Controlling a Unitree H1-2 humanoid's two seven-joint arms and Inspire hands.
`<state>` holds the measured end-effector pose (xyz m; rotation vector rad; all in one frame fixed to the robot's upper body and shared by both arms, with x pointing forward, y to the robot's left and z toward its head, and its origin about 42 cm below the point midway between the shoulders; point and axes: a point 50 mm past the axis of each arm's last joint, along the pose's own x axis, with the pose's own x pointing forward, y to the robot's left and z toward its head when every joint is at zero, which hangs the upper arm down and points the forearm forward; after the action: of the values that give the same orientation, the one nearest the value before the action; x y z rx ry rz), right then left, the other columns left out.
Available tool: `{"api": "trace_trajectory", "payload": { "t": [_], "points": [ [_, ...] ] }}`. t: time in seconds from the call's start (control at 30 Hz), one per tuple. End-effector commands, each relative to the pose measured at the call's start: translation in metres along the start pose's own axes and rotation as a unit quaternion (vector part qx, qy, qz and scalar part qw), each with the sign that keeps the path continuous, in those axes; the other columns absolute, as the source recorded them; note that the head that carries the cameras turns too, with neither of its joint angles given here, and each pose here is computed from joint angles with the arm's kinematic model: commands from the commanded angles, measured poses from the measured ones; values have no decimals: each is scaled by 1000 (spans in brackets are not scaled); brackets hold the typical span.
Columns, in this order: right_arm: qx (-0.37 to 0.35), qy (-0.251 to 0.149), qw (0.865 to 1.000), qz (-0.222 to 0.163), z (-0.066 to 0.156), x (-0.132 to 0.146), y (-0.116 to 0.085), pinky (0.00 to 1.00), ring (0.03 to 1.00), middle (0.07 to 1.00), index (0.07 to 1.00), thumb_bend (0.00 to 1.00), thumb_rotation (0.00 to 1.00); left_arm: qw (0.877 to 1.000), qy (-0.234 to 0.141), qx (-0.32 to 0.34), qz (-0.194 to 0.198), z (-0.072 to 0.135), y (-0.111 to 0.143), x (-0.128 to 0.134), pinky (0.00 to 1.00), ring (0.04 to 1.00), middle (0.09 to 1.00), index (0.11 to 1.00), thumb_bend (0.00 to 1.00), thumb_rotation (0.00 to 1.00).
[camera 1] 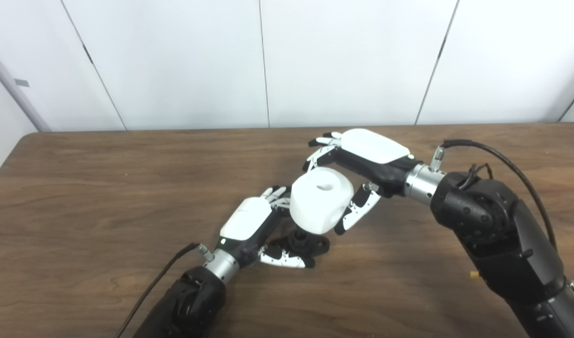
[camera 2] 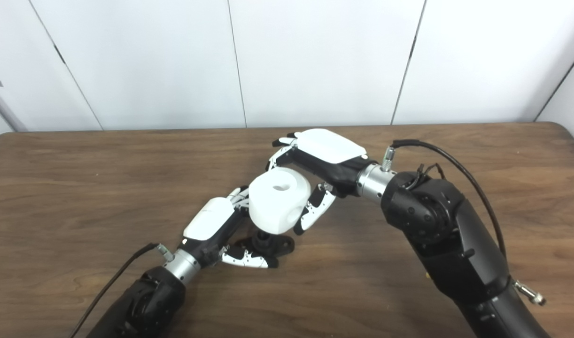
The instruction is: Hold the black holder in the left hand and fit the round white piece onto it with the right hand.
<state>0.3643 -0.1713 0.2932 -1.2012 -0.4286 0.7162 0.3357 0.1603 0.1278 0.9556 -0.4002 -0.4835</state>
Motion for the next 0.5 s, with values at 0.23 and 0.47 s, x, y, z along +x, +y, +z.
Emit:
{"api": "trace_trajectory", "payload": {
  "t": [0.23, 0.47],
  "points": [
    [-11, -21, 1000, -19, 11, 4, -9, 1000, 938, 772, 482, 517, 142, 1000, -11, 9, 6, 4, 7, 4, 1000, 966, 806, 482, 524, 54],
    [-10, -29, 999, -17, 12, 8, 0, 1000, 932, 768, 482, 517, 142, 1000, -10, 10, 7, 4, 7, 5, 1000, 970, 807, 482, 524, 54]
  ]
}}
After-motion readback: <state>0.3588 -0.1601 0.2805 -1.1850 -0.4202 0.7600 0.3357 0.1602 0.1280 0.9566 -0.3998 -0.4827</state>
